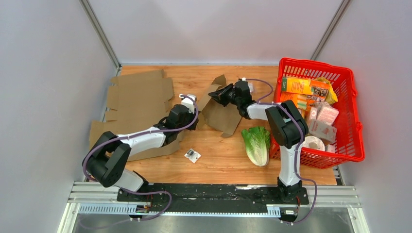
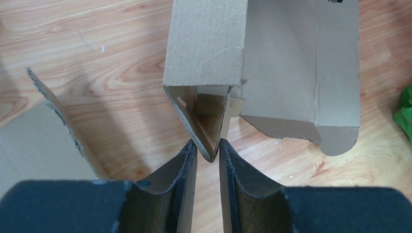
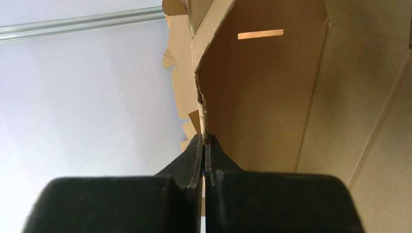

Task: Fold the paper box

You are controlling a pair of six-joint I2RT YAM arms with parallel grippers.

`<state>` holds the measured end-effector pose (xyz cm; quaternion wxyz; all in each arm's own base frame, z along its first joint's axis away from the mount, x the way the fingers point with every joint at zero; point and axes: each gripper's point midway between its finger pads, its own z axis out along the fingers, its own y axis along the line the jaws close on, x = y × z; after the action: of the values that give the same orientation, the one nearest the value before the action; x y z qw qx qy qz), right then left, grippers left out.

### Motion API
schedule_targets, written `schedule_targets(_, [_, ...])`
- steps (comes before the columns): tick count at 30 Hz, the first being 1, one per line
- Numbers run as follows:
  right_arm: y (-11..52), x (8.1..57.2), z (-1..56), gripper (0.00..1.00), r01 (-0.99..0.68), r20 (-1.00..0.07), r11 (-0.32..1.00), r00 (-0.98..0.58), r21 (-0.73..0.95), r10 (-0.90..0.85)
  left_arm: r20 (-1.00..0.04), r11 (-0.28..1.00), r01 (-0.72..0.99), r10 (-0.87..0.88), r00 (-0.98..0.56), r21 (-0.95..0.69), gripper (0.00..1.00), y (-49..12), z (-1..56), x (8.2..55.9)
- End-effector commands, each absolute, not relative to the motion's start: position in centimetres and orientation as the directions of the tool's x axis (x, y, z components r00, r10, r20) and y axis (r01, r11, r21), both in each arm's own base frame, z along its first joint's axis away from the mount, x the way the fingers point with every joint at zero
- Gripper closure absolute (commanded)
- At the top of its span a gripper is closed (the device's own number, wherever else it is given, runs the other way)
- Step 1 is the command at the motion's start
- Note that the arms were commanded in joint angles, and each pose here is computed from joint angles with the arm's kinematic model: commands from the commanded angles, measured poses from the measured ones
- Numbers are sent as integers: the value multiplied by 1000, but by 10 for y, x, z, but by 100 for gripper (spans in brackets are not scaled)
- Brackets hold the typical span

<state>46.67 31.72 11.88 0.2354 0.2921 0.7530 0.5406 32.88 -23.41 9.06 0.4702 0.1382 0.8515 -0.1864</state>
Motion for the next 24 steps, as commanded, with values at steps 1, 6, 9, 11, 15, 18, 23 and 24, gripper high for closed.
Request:
schedule_targets(1, [317,465,140,100,161,-56,218,-668,962,742,-893,885,413,-7,-450,-214,68,-256,115,346])
schedule_targets(6, [318,464,139,100,175,-47,218,-668,960,743,-915,839,497,-2,-404,-221,55,-262,120,331])
schedule_targets(9, [318,466,141,100,172,-53,224,-668,959,742,-927,838,514,24,-375,-186,46,-255,122,324])
schedule_targets(11, [318,467,141,100,176,-56,229,-666,957,744,-927,838,519,42,-372,-170,44,-252,121,322])
schedule_targets(15, [321,463,138,100,189,-34,212,-666,959,745,-922,855,488,32,-385,-175,45,-252,119,329])
schedule_targets(18, [316,459,136,100,205,-41,223,-642,953,765,-918,856,480,16,-397,-193,46,-259,121,337])
schedule_targets(23, [313,454,136,100,235,-25,209,-607,949,795,-907,865,450,-15,-421,-223,49,-267,115,348])
schedule_targets(24, [313,452,135,100,242,-23,208,-599,948,800,-910,877,427,-26,-414,-220,50,-265,118,351])
